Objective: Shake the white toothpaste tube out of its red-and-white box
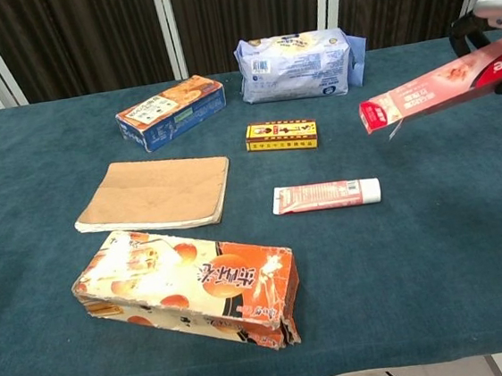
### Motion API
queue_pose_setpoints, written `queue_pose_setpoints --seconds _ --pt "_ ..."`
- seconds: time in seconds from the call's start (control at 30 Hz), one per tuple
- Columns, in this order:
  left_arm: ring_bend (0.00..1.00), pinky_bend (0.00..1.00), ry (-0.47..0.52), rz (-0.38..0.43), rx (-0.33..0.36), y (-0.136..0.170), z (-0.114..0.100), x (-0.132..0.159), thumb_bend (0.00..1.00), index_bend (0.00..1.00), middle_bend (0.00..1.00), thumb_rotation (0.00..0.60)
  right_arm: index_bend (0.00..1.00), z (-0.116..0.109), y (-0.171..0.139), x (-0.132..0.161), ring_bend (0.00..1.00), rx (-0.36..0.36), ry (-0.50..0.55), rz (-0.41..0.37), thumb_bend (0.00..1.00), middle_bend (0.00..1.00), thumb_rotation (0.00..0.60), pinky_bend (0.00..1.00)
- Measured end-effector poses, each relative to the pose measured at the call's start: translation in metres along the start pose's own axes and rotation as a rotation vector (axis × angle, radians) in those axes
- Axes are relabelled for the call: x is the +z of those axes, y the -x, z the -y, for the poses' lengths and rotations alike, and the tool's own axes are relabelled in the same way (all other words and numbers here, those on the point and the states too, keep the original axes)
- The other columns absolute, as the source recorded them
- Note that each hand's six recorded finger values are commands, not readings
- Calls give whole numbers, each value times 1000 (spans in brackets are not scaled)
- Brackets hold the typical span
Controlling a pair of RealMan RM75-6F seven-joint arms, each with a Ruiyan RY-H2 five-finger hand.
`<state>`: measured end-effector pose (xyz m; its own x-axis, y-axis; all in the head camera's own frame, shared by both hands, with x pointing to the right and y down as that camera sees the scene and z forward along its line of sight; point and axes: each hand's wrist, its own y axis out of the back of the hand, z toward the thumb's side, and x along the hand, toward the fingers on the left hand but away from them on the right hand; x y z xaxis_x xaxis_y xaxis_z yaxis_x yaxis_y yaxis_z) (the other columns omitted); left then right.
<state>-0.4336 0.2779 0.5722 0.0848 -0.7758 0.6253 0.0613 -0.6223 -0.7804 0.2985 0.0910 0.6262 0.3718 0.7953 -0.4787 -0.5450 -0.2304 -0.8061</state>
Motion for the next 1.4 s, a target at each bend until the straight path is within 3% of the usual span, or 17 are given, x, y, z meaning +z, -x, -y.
queue_pose_setpoints --seconds 0.23,0.4,0.57,0.73,0.87,1.03,1.1,1.2,1.27,1.4 --pt "412 487 -2 -1 -6 -1 1 -1 360 308 409 600 591 57 22 30 853 109 92 18 606 558 600 844" --pt "412 487 -1 -3 -5 -2 1 -1 359 308 408 600 569 83 31 50 853 143 160 28 531 555 600 844" --pt "412 487 -3 4 -11 -2 2 0 360 308 409 600 514 85 33 53 853 92 228 54 392 513 600 844" --pt "412 487 -5 4 -10 -3 2 0 359 308 408 600 351 86 28 55 850 65 272 44 238 387 600 838" --pt "412 487 -4 1 -10 -2 2 0 360 308 408 600 156 88 22 52 835 72 277 34 217 309 600 819" --pt "412 487 -5 0 -10 -2 2 0 359 308 408 600 46 86 14 49 830 81 288 26 217 283 600 815" --pt "412 487 -7 -2 -9 -2 2 -1 360 308 408 600 61 82 11 48 825 72 298 25 216 287 600 813" --pt "412 488 -7 -4 -7 -1 1 -1 359 308 408 600 289 72 4 46 729 34 327 25 216 389 600 792" --pt "412 488 -7 -5 -3 -1 1 -1 360 308 408 600 413 61 -3 45 593 -12 365 20 217 440 600 718" --pt "412 487 -7 -8 4 0 -1 -2 359 308 409 600 387 39 -26 40 321 -100 473 20 216 409 600 323"
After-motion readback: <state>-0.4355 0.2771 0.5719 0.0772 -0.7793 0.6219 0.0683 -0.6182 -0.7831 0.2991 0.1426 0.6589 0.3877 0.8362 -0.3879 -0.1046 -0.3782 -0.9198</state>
